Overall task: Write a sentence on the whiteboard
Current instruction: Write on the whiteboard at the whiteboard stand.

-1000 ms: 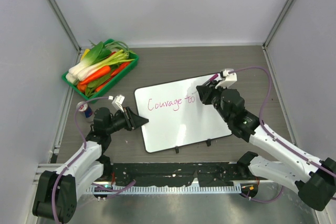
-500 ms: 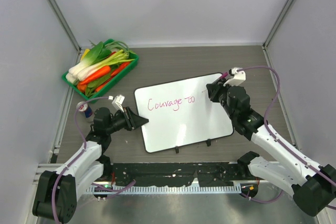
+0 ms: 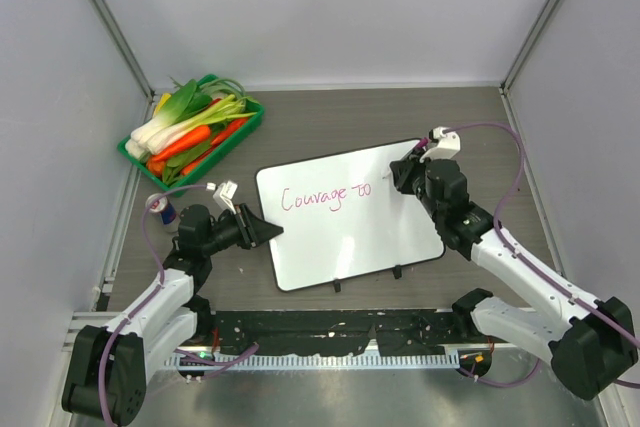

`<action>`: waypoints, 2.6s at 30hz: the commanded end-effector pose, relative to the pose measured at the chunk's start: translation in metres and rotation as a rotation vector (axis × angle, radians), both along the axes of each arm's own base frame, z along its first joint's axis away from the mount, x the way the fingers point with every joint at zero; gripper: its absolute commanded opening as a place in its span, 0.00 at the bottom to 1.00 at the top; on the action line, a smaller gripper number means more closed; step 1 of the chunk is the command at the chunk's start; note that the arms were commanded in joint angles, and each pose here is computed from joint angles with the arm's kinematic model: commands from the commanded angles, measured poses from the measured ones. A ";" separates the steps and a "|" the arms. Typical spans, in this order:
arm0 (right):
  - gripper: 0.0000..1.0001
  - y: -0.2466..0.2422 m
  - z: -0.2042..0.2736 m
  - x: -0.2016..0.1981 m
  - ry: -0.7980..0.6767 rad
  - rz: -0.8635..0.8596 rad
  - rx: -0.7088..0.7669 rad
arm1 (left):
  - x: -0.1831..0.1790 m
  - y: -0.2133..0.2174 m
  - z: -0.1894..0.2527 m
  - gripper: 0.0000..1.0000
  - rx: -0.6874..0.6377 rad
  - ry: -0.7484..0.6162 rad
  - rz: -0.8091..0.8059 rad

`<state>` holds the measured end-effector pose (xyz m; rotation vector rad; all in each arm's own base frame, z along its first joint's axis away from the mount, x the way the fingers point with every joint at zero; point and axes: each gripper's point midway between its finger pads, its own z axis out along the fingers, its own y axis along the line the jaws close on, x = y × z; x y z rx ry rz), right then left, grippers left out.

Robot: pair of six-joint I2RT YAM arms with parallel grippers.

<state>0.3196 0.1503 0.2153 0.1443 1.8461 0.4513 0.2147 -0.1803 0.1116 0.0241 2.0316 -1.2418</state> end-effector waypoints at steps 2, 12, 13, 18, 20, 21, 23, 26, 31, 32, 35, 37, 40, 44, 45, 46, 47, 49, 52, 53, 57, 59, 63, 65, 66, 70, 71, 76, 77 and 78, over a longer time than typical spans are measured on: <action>0.01 0.005 0.030 0.012 -0.086 -0.004 0.055 | 0.006 0.002 0.005 0.00 0.023 -0.058 0.006; 0.01 0.007 0.033 0.019 -0.101 -0.018 0.062 | 0.006 0.002 0.003 0.00 0.022 -0.053 0.004; 0.01 0.007 0.032 0.020 -0.101 -0.021 0.061 | 0.006 0.002 0.004 0.00 0.022 -0.054 0.006; 0.01 0.009 0.021 0.020 -0.076 -0.012 0.047 | 0.007 0.002 0.004 0.00 0.022 -0.054 0.006; 0.01 0.007 0.017 0.018 -0.069 -0.012 0.047 | 0.006 0.002 0.004 0.00 0.022 -0.056 0.005; 0.01 0.007 0.014 0.016 -0.062 -0.009 0.041 | 0.006 0.002 0.004 0.00 0.022 -0.054 0.004; 0.01 0.006 0.010 0.014 -0.051 -0.007 0.034 | 0.006 0.002 0.004 0.00 0.023 -0.058 0.006; 0.01 0.005 0.005 0.009 -0.044 0.001 0.029 | 0.006 0.002 0.004 0.00 0.023 -0.055 0.004; 0.02 0.004 -0.006 0.002 -0.014 0.015 0.022 | 0.006 0.001 0.003 0.00 0.023 -0.054 0.003; 0.01 0.004 -0.009 0.000 -0.008 0.019 0.020 | 0.006 0.001 0.004 0.00 0.023 -0.055 0.003; 0.01 0.006 -0.014 -0.004 0.004 0.036 0.027 | 0.006 0.002 0.004 0.00 0.023 -0.054 0.006; 0.01 0.007 -0.017 -0.007 0.015 0.048 0.027 | 0.006 0.001 0.004 0.00 0.022 -0.054 0.004; 0.01 0.007 -0.023 -0.012 0.028 0.058 0.028 | 0.006 0.001 0.004 0.00 0.022 -0.054 0.004; 0.01 0.008 -0.027 -0.016 0.045 0.075 0.027 | 0.007 0.002 0.004 0.00 0.023 -0.054 0.007; 0.02 0.007 -0.028 -0.016 0.044 0.074 0.025 | 0.007 0.002 0.003 0.00 0.023 -0.053 0.007; 0.01 0.007 -0.030 -0.017 0.048 0.072 0.023 | 0.006 0.002 0.003 0.00 0.023 -0.053 0.006; 0.01 0.006 -0.029 -0.017 0.044 0.070 0.024 | 0.006 0.002 0.004 0.00 0.022 -0.054 0.006; 0.01 0.005 -0.029 -0.017 0.044 0.066 0.021 | 0.007 0.002 0.003 0.00 0.023 -0.053 0.007; 0.01 0.004 -0.026 -0.018 0.039 0.063 0.015 | 0.007 0.002 0.003 0.00 0.023 -0.053 0.007; 0.01 0.003 -0.024 -0.018 0.034 0.059 0.015 | 0.007 0.002 0.003 0.00 0.023 -0.053 0.006; 0.01 0.000 -0.022 -0.018 0.026 0.047 0.008 | 0.007 0.002 0.004 0.00 0.023 -0.054 0.007; 0.02 -0.001 -0.020 -0.018 0.024 0.043 0.006 | 0.007 0.002 0.004 0.00 0.023 -0.054 0.007; 0.01 -0.002 -0.012 -0.016 0.005 0.033 0.013 | 0.007 0.002 0.004 0.00 0.023 -0.056 0.006; 0.01 -0.002 -0.005 -0.014 -0.005 0.033 0.021 | 0.007 0.002 0.004 0.00 0.023 -0.054 0.007; 0.01 -0.003 -0.004 -0.013 -0.008 0.024 0.018 | 0.007 0.002 0.004 0.00 0.023 -0.054 0.007; 0.01 -0.004 0.014 -0.010 -0.048 0.011 0.036 | 0.006 0.002 0.003 0.00 0.023 -0.053 0.006; 0.01 -0.004 0.019 -0.010 -0.058 0.010 0.038 | 0.007 0.002 0.004 0.00 0.023 -0.056 0.009; 0.01 -0.004 0.033 -0.007 -0.093 0.004 0.052 | 0.007 0.002 0.004 0.00 0.023 -0.053 0.006; 0.02 -0.004 0.034 -0.006 -0.095 0.001 0.053 | 0.006 0.002 0.003 0.00 0.023 -0.051 0.004; 0.02 -0.004 0.034 -0.005 -0.094 0.001 0.050 | 0.006 0.002 0.004 0.00 0.023 -0.054 0.006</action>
